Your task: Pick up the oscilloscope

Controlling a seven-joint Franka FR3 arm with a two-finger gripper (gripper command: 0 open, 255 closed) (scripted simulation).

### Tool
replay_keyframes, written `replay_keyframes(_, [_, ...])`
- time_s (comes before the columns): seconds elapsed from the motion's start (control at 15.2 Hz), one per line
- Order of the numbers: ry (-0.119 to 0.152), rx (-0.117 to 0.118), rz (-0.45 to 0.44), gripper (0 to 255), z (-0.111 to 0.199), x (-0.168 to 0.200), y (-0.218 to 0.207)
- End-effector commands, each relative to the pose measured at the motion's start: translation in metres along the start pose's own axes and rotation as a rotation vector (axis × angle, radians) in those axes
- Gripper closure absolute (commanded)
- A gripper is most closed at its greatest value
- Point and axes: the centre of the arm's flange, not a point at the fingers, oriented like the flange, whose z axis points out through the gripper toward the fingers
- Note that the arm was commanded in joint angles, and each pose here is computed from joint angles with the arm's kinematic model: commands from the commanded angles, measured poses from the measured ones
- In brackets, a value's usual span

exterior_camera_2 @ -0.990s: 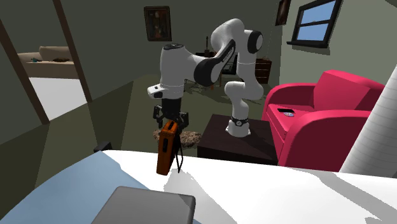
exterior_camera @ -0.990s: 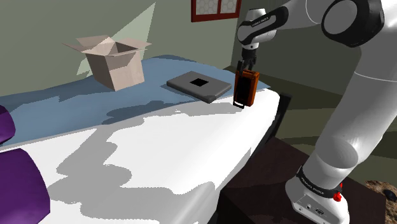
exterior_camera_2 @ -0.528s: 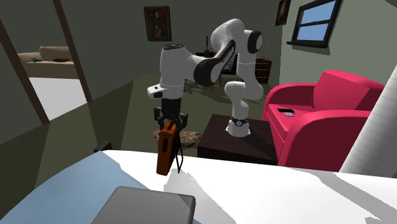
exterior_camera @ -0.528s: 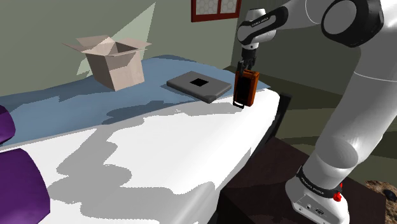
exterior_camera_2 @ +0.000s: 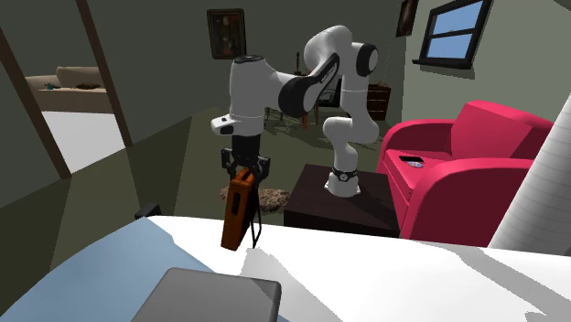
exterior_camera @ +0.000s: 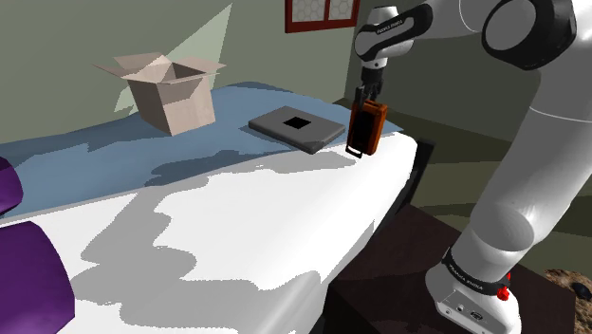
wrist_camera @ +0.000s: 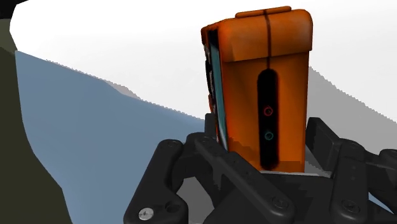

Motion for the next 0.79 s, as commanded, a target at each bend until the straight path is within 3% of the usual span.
replay_keyframes(0.0, [0.002, -0.001, 0.0, 255, -0.012, 0.0, 0.002])
replay_keyframes(0.73, [0.002, -0.001, 0.0, 255, -0.06, 0.001, 0.007])
